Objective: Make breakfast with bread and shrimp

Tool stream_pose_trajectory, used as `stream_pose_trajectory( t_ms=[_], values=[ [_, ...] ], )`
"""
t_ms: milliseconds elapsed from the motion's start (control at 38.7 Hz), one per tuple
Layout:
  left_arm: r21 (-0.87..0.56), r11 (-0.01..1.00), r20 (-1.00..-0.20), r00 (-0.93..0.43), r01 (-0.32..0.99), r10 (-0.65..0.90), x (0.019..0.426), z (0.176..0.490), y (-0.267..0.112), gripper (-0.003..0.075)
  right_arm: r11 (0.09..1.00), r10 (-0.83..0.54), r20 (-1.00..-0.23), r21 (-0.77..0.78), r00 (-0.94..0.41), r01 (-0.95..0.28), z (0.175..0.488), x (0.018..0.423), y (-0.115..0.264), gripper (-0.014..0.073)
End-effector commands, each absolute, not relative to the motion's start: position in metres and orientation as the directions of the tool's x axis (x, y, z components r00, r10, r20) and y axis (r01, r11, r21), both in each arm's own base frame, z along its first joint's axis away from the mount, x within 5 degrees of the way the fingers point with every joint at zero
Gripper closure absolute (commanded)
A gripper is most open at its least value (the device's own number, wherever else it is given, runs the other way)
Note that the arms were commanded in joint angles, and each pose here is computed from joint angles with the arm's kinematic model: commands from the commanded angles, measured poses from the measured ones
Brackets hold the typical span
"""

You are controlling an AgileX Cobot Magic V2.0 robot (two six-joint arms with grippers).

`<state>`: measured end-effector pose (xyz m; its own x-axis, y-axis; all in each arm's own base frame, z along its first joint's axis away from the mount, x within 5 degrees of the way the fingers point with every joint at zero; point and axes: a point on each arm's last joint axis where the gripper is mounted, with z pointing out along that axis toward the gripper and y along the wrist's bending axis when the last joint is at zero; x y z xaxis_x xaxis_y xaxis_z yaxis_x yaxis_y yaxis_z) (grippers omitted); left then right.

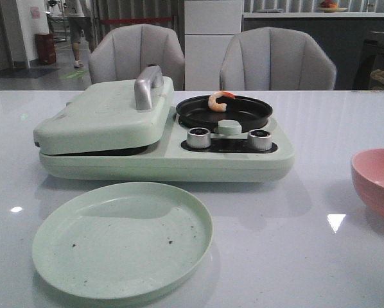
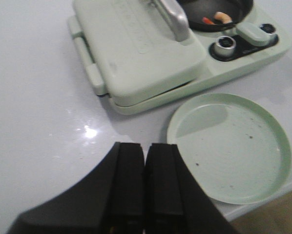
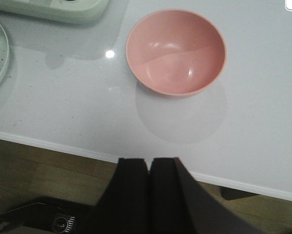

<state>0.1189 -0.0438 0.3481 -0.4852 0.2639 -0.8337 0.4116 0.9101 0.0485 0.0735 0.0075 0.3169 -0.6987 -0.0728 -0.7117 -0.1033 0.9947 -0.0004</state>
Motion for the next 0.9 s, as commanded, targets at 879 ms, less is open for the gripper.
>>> stream_pose_trajectory(
  t_ms=[879],
  values=[
    [0.006, 1.0, -0.987, 0.163, -0.003, 0.006, 0.054, 0.217, 0.0, 0.0619, 0.995, -0.066, -0.769, 0.0, -0.636, -0.104, 0.329, 0.077, 0.008, 0.0551]
  ],
)
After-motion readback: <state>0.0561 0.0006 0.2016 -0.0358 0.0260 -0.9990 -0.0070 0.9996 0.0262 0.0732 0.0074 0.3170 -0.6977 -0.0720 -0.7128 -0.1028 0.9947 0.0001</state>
